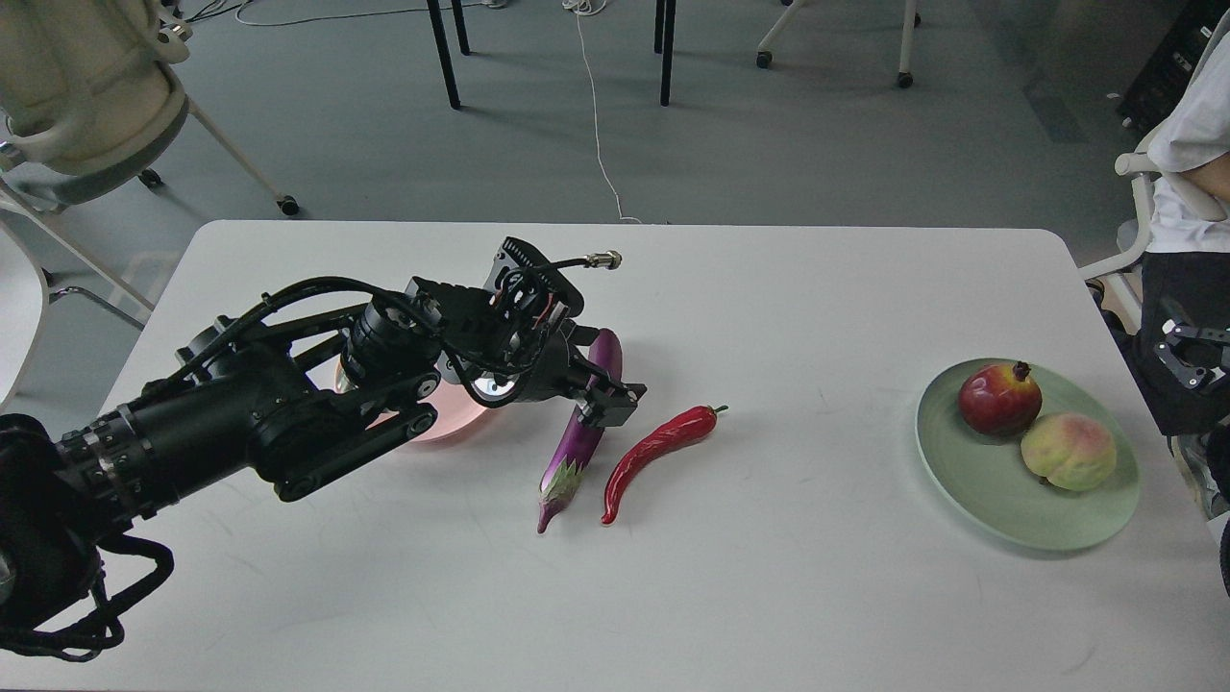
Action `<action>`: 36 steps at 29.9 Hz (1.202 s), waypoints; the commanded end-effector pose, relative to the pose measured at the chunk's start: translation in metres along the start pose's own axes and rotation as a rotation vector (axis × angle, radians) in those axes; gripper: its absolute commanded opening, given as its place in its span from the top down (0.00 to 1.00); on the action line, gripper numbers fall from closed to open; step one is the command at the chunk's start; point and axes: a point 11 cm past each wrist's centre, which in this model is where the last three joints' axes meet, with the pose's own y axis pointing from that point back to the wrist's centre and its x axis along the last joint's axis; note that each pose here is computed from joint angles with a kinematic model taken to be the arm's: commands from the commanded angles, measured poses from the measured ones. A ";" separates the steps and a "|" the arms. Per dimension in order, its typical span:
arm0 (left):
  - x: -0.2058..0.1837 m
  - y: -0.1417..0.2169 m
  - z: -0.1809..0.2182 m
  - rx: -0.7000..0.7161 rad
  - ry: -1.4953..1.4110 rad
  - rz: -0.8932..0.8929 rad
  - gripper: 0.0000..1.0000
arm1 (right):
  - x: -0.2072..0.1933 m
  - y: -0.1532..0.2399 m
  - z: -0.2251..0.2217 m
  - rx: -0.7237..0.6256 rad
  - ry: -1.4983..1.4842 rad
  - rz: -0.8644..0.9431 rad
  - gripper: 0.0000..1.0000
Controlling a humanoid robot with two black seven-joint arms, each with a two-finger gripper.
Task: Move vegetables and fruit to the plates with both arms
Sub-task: 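Reach the left gripper to the purple eggplant and grasp it, then lift the eggplant onto the pink plate and release it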
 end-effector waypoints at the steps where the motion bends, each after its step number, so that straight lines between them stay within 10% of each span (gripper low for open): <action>1: -0.018 -0.006 0.005 -0.006 -0.021 -0.056 0.13 | 0.000 0.000 0.000 -0.001 0.002 0.000 0.01; 19: -0.038 -0.014 0.004 0.002 -0.008 -0.107 0.33 | 0.001 0.000 -0.007 0.009 0.013 0.001 0.01; 27: -0.040 -0.014 0.003 0.006 -0.010 -0.114 0.71 | 0.001 0.000 -0.008 0.012 0.012 0.000 0.01; 36: -0.028 -0.009 0.001 0.004 -0.011 -0.086 0.87 | 0.002 -0.001 -0.012 0.028 0.008 0.004 0.01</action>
